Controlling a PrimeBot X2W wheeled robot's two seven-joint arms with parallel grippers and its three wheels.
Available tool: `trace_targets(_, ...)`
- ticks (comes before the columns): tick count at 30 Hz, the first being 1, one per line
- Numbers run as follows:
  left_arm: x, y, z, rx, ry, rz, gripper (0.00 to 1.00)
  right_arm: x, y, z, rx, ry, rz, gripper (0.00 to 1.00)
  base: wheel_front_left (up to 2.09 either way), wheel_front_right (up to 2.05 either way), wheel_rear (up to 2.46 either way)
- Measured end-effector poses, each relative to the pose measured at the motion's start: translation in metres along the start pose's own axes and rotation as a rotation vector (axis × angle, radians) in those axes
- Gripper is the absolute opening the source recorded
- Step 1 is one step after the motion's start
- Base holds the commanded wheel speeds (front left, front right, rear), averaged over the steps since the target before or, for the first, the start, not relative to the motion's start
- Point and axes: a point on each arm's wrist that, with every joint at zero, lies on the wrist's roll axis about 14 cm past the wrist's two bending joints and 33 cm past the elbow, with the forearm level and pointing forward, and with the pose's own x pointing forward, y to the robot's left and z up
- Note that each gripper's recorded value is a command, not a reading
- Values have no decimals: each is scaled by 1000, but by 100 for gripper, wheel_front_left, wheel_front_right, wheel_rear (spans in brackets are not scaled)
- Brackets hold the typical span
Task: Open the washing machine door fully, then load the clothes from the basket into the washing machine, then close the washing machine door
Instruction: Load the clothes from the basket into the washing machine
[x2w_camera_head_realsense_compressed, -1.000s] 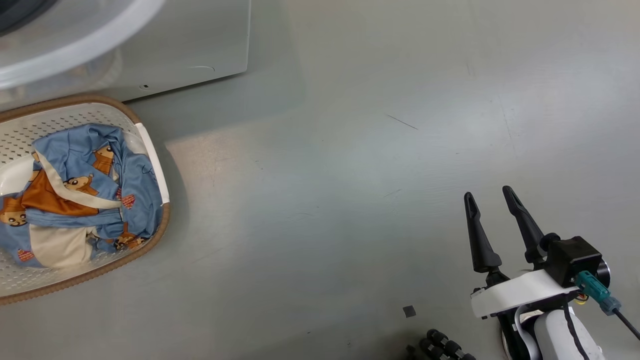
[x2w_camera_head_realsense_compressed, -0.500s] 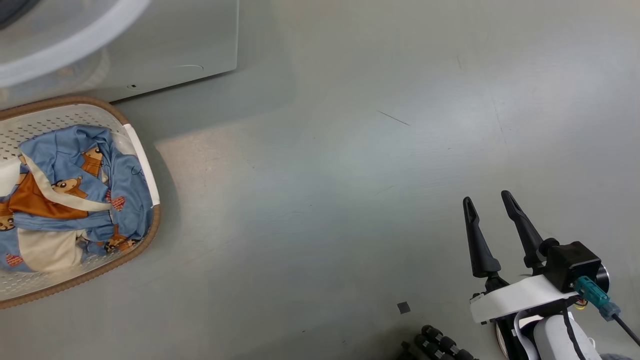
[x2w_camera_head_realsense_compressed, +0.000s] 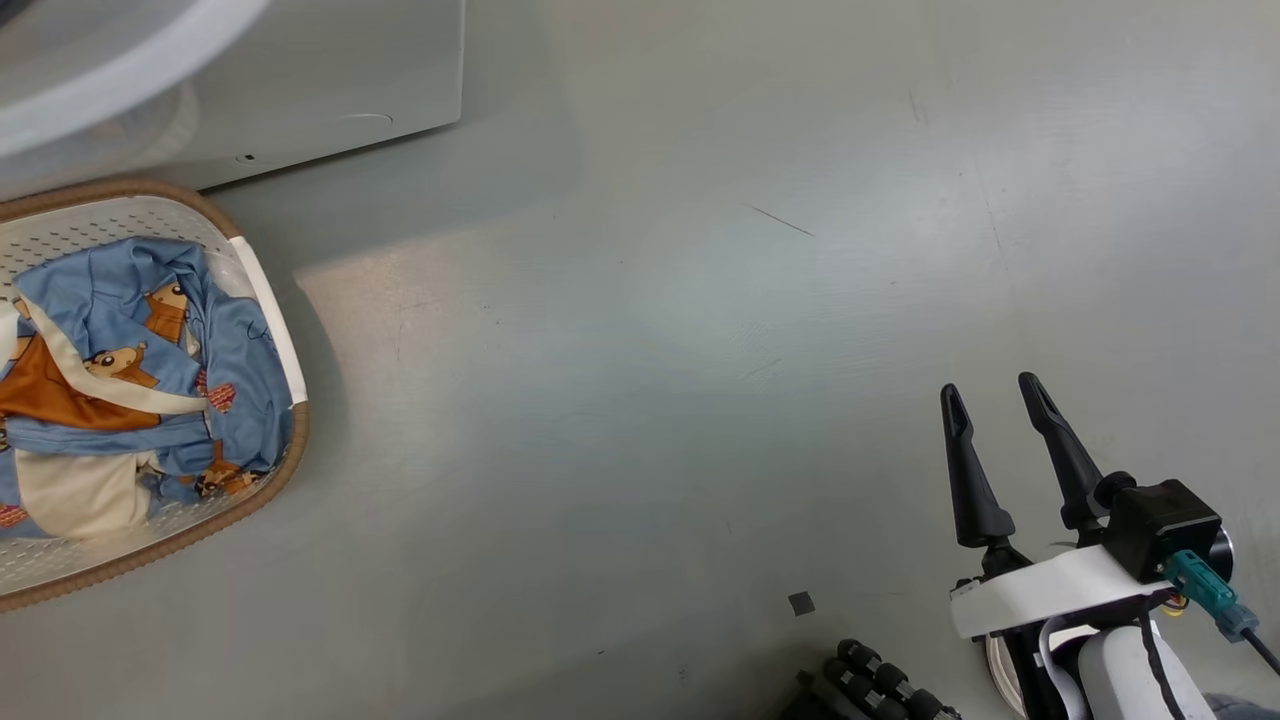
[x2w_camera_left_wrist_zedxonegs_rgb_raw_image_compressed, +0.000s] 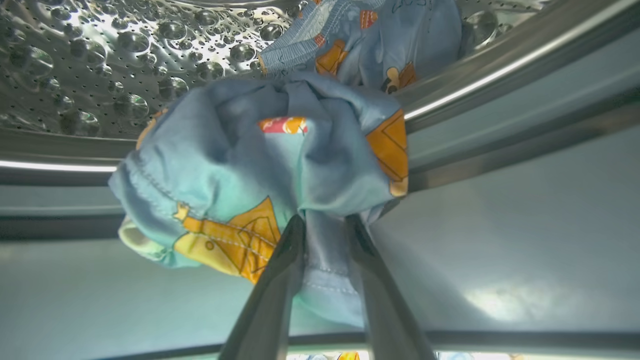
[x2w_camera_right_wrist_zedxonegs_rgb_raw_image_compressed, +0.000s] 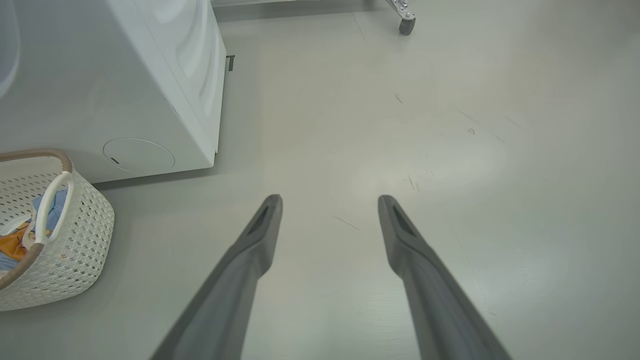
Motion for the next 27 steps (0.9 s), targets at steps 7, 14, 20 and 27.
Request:
trace_targets(7,1,4,2,-2,-20,7,0,2,1,0,1,-1,3,100,0,0,0)
trace_targets(14,-4,17,36,-49,-152,50,0,3,3,0,2,-3,9,100,0,0,0)
trace_targets(20,-7,24,51,-76,-239,74,0,3,4,0,3,-3,12,100,0,0,0)
trace_targets(27,-13,28,85,-141,-387,80,0,2,4,-1,3,2,10,100,0,0,0)
